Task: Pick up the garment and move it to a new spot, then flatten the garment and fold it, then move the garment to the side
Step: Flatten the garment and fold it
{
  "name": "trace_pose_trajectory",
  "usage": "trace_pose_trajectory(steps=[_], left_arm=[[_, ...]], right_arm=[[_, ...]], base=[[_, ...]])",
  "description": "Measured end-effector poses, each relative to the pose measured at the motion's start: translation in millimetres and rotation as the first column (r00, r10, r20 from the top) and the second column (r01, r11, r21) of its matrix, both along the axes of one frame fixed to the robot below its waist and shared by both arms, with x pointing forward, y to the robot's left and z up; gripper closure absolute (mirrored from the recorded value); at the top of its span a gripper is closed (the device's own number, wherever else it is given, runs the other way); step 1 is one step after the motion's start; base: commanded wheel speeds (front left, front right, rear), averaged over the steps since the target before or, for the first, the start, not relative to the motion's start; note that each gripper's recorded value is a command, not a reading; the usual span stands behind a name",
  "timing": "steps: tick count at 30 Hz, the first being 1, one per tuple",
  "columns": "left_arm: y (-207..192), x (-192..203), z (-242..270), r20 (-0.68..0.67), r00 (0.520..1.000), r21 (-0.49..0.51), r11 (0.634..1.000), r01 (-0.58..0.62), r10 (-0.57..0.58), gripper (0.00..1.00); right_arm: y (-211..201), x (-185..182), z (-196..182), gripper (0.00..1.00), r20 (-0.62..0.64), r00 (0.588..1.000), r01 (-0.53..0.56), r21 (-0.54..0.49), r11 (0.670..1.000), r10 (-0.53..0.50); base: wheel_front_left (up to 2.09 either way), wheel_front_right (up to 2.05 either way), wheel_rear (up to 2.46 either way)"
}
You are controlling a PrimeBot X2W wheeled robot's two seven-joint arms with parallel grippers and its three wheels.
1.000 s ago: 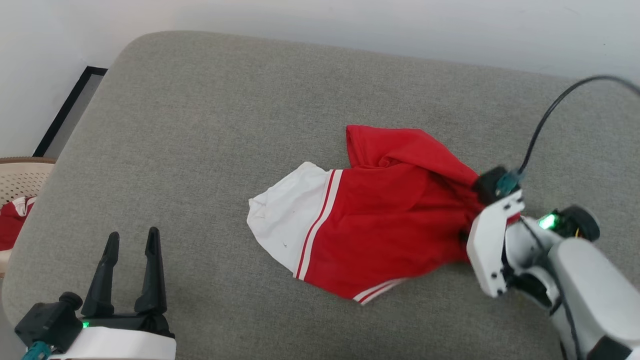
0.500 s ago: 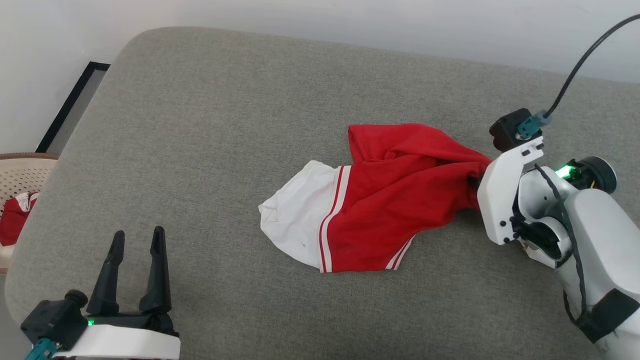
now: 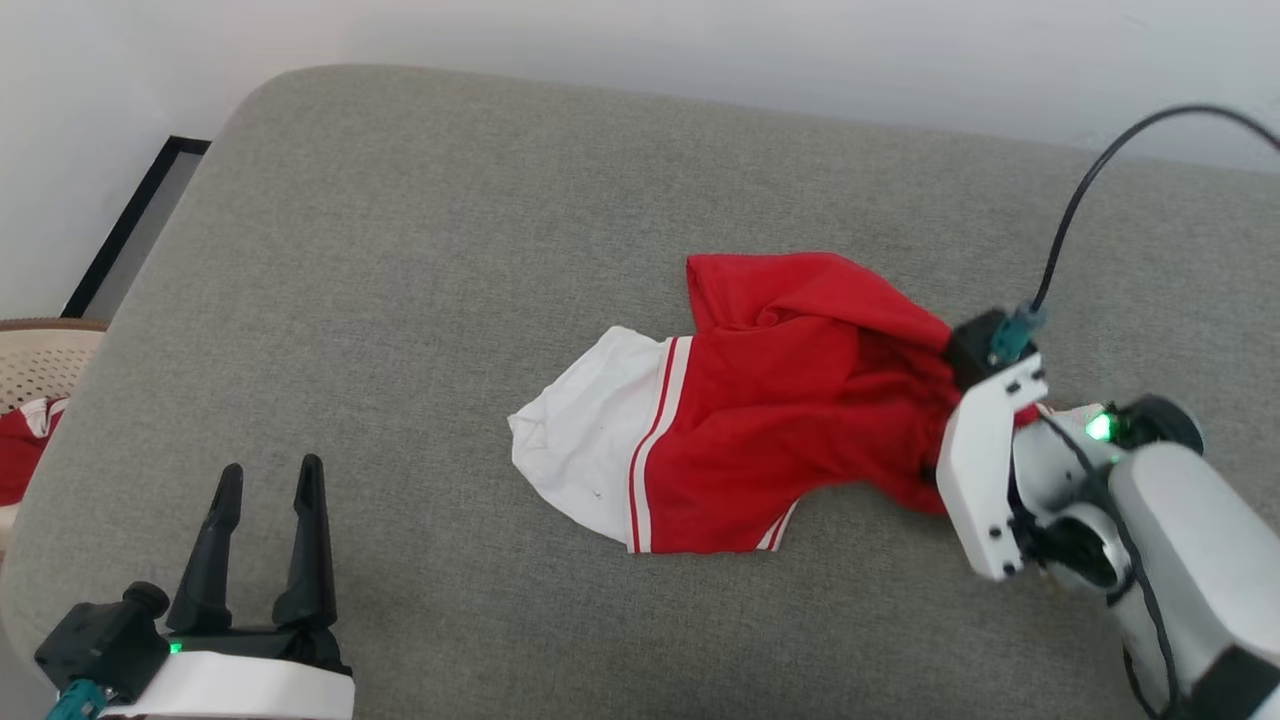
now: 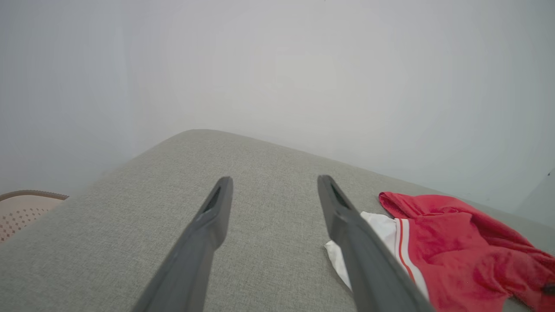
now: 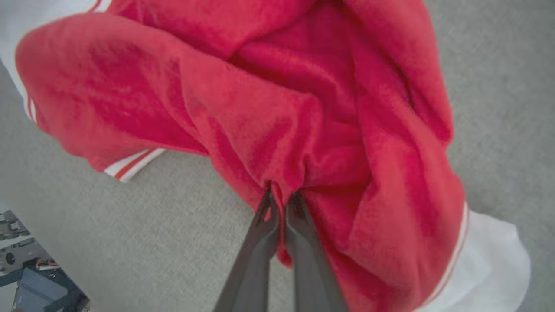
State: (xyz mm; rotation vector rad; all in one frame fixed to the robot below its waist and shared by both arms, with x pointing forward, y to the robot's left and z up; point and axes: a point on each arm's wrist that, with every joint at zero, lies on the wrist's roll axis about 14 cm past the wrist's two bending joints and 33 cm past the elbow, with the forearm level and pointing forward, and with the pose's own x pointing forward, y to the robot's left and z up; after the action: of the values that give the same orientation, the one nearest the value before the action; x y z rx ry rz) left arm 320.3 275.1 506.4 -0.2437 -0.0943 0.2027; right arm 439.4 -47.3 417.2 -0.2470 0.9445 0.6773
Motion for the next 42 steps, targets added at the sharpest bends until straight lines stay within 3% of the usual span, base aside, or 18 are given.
trace_pose_trajectory(steps=[11,17,18,19,20,27,34,38,42], left_arm=[[-4.6,1.4,1.2,0.003,1.000,0.007,1.000,0.028,-0.028,0.00],[-8.9,3.5,-0.1,-0.001,0.999,0.007,0.999,0.047,-0.047,0.00],[-9.8,4.0,-0.6,-0.002,0.999,0.006,0.999,0.051,-0.051,0.00],[-10.7,4.5,-0.9,-0.003,0.999,0.006,0.999,0.054,-0.054,0.00],[-11.3,4.8,-1.1,-0.003,0.998,0.006,0.998,0.057,-0.057,0.00],[-17.2,6.4,-0.1,-0.001,0.996,0.011,0.996,0.086,-0.086,0.00],[-28.4,13.8,-5.6,-0.023,0.989,0.018,0.989,0.149,-0.149,0.00],[-39.7,20.1,-17.9,-0.075,0.974,0.014,0.977,0.214,-0.212,0.00],[-55.4,34.2,-27.0,-0.141,0.945,0.002,0.954,0.299,-0.295,0.00]], right_arm=[[-23.7,-70.2,-19.1,1.00,-0.197,0.980,-0.037,-0.044,0.998,0.028],[-26.5,-91.3,-22.7,1.00,-0.221,0.975,-0.024,-0.030,0.999,0.017],[-26.2,-93.2,-23.4,0.76,-0.222,0.975,-0.019,-0.025,1.000,0.013],[-26.0,-94.5,-23.9,0.64,-0.219,0.976,-0.016,-0.022,1.000,0.011],[-26.1,-95.0,-23.9,0.00,-0.212,0.977,-0.012,-0.019,1.000,0.008],[-30.5,-89.5,-6.5,0.00,-0.146,0.988,0.048,0.033,0.998,-0.042],[-38.0,-69.7,32.2,0.00,0.001,0.988,0.151,0.161,0.975,-0.153],[-44.2,-57.2,54.8,0.00,0.100,0.966,0.207,0.245,0.947,-0.237],[-57.5,-42.2,77.9,0.00,0.218,0.914,0.262,0.331,0.907,-0.343]], base=[[0.00,0.00,0.00],[0.00,0.00,0.00],[0.00,0.00,0.00],[0.00,0.00,0.00],[0.00,0.00,0.00],[0.00,0.00,0.00],[0.00,0.00,0.00],[0.00,0.00,0.00],[0.00,0.00,0.00]])
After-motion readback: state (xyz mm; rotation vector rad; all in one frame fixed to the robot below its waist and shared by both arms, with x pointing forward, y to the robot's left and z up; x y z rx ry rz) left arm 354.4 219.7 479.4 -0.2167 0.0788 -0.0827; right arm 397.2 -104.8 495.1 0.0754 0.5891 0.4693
